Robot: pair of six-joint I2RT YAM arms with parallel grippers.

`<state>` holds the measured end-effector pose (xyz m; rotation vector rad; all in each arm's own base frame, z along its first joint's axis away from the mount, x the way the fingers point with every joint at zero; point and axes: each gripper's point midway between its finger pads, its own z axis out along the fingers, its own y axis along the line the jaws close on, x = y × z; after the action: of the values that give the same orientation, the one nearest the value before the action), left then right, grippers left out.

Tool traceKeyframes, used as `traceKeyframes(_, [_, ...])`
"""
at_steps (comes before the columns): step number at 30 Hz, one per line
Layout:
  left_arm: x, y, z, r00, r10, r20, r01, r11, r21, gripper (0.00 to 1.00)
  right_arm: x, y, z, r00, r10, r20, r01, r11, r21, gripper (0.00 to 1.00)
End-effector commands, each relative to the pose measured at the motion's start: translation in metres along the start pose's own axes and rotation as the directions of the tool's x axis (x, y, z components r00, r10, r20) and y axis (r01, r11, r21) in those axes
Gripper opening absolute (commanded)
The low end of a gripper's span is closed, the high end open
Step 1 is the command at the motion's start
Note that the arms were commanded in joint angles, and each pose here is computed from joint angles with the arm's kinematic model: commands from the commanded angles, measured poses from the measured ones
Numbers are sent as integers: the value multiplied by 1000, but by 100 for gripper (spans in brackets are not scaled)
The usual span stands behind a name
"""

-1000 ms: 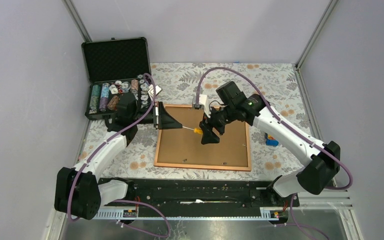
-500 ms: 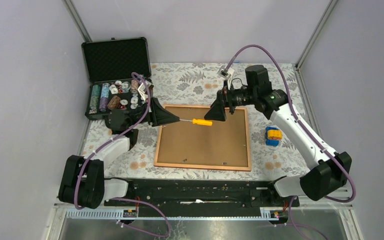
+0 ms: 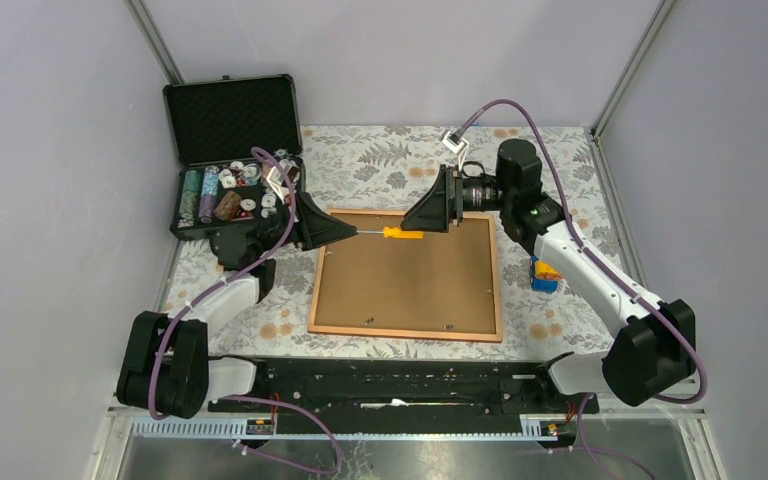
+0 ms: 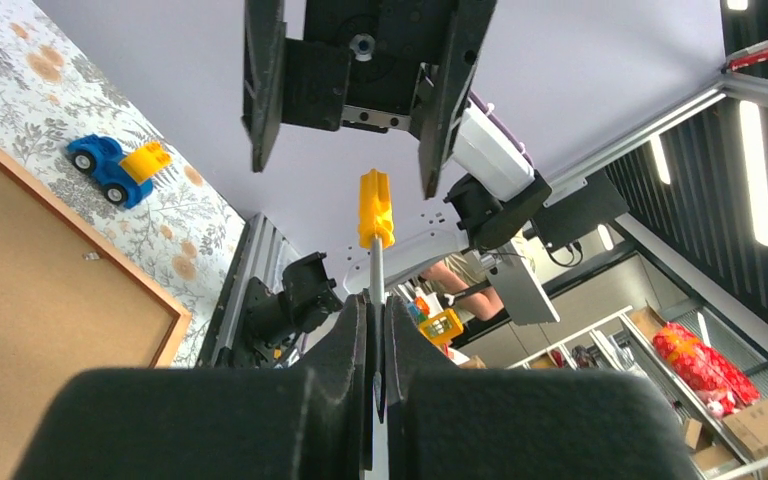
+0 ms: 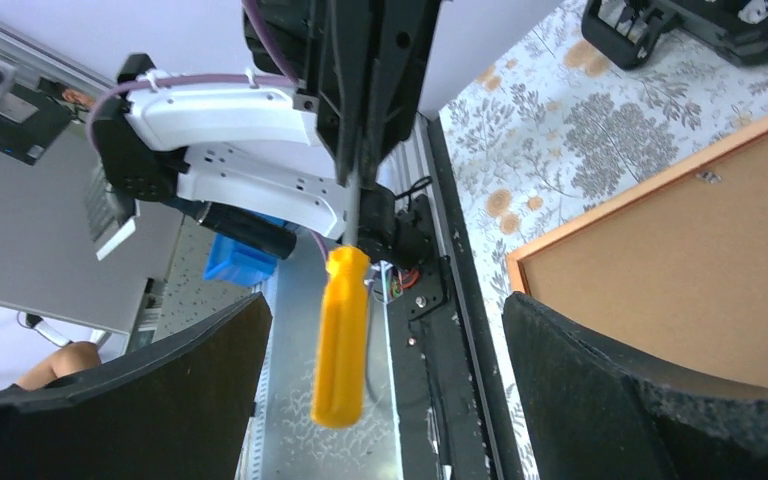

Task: Take the photo out of the frame

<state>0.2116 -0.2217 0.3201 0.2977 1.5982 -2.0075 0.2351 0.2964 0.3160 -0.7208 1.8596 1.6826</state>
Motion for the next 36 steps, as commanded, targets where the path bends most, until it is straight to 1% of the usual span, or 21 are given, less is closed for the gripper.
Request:
traceKeyframes(1, [-11,-8,1,990,119,73,-119,993,-2,0,-21,46,-5,996,-67,58,73,992,-107,92])
traceKeyframes(5, [-23,-11,6,983,147,111,-147,989,-8,0,-14,40,1,998,-10,54,15,996,-93,85])
traceKeyframes(8, [-29,-9,8,982,135,132,-135,991,-12,0,-8,35,6,999,24,48,-20,996,-91,80])
traceKeyframes(11, [-29,-5,11,982,129,137,-128,992,-21,0,-11,37,8,998,17,58,-12,996,-93,74])
traceKeyframes(15, [-26,-2,14,983,132,130,-128,991,-35,0,-16,37,10,997,9,72,-3,997,-82,61])
traceKeyframes(18, [-21,-3,17,984,137,115,-134,990,-33,0,-14,34,14,998,11,65,-6,997,-77,56])
traceKeyframes(22, [-18,0,18,984,138,110,-134,990,-45,0,-12,33,18,998,11,61,-7,997,-74,51])
traceKeyframes(26, [-17,-2,18,981,156,113,-151,987,-46,0,-13,30,20,998,19,63,-15,998,-65,43])
traceKeyframes(32, [-18,0,18,978,167,129,-162,986,-48,0,-11,28,24,998,29,57,-25,998,-62,43])
traceKeyframes(35, [-15,4,20,979,163,119,-158,986,-54,0,-13,28,25,998,28,57,-24,998,-64,36])
traceKeyframes(36, [-14,5,20,979,167,114,-161,985,-57,0,-13,28,25,998,28,56,-25,998,-65,33])
